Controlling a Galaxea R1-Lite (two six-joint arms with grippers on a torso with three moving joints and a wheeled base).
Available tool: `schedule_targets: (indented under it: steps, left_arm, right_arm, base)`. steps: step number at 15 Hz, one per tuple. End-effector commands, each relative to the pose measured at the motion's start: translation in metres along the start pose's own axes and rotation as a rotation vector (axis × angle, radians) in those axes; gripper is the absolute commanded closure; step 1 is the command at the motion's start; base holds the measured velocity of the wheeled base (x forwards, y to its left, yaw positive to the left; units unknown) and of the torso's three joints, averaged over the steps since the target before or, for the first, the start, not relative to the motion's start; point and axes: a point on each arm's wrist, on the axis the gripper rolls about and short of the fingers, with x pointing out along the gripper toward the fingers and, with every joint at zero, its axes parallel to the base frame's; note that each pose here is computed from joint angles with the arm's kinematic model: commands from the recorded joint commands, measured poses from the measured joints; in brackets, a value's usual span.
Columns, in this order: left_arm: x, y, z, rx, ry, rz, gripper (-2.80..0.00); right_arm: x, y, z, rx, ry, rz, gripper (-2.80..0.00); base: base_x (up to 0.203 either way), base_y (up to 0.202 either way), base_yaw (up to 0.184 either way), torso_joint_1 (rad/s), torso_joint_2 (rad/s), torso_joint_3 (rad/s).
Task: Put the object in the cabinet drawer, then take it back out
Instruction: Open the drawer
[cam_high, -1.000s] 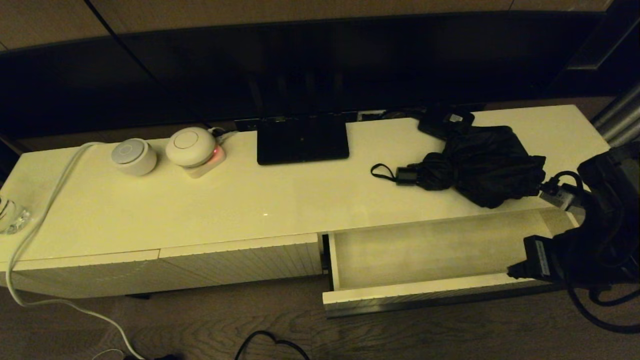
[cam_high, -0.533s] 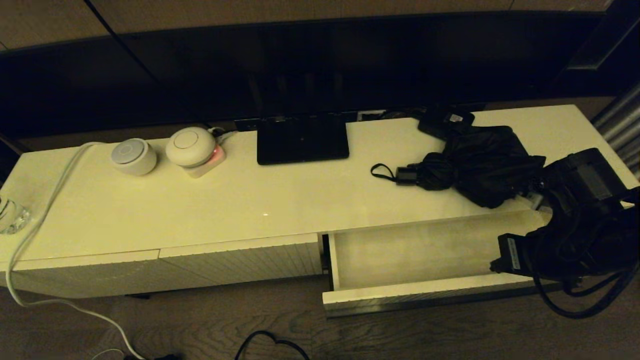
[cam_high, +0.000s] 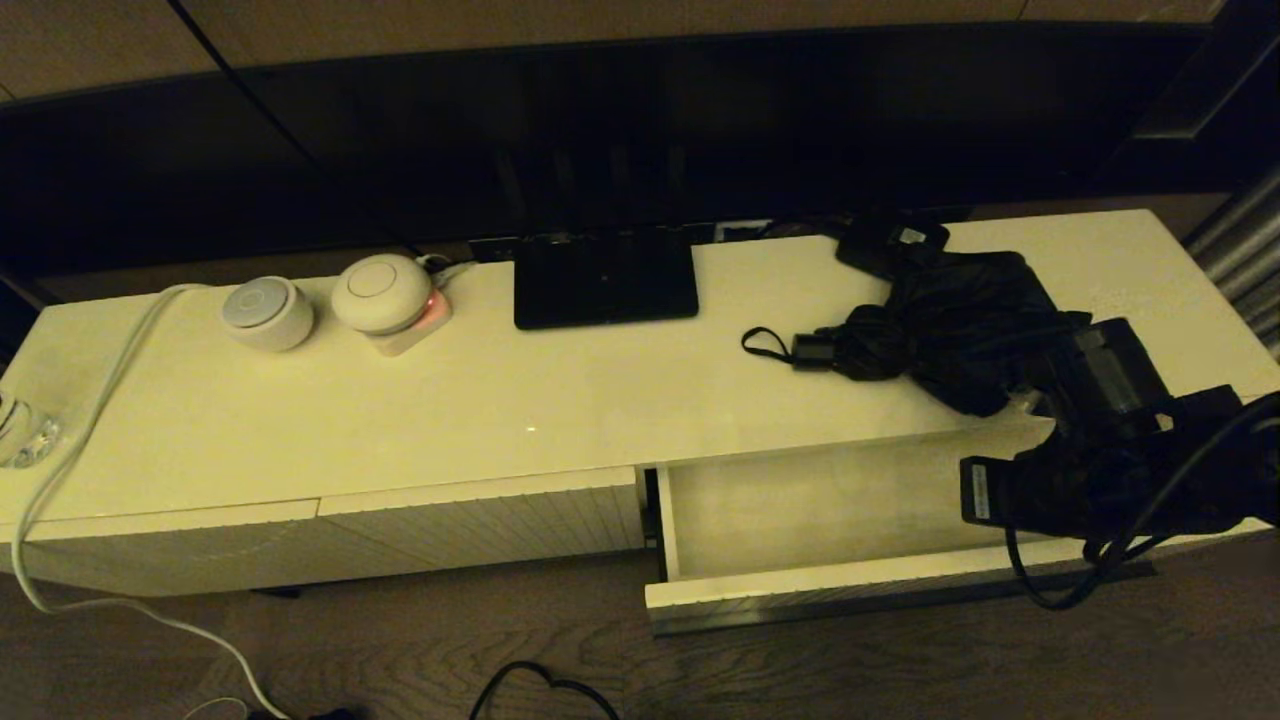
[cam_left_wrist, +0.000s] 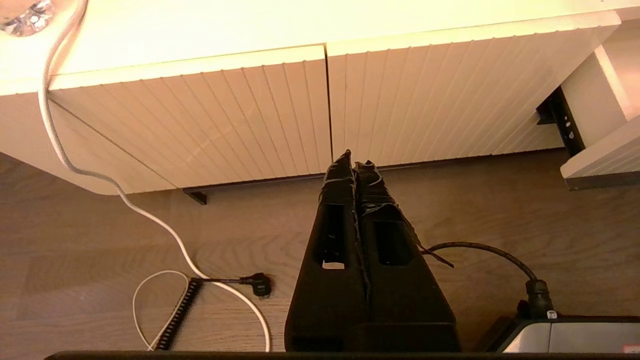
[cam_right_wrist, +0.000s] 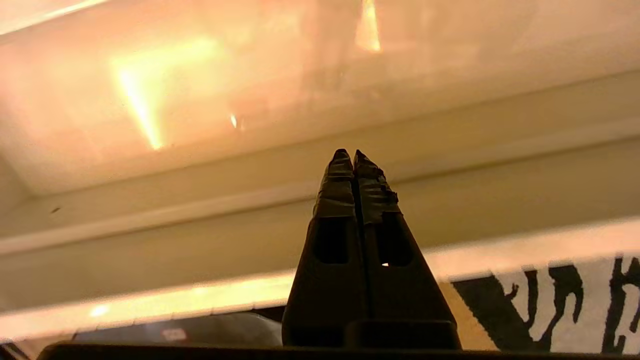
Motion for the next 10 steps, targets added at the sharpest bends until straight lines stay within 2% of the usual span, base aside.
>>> schedule_targets:
  steps: [1, 6, 10]
  left_arm:
    - [0.000, 0.000, -0.001, 0.000, 0.003, 0.001, 0.00]
    - [0.000, 0.000, -0.001, 0.000, 0.003, 0.001, 0.00]
    - [0.000, 0.000, -0.001, 0.000, 0.003, 0.001, 0.00]
  right_arm:
    - [0.014, 0.002, -0.003, -0.008, 0.029, -0.014, 0.00]
    - [0.019, 0.009, -0.005, -0.020, 0.016, 0.009, 0.00]
    - [0.019, 0.014, -0.012, -0.052, 0.049, 0.019, 0.00]
  base:
    - [0.000, 0.000, 0.000, 0.000, 0.00, 0.000]
    - [0.000, 0.000, 0.000, 0.000, 0.00, 0.000]
    - [0.000, 0.000, 0.000, 0.000, 0.00, 0.000]
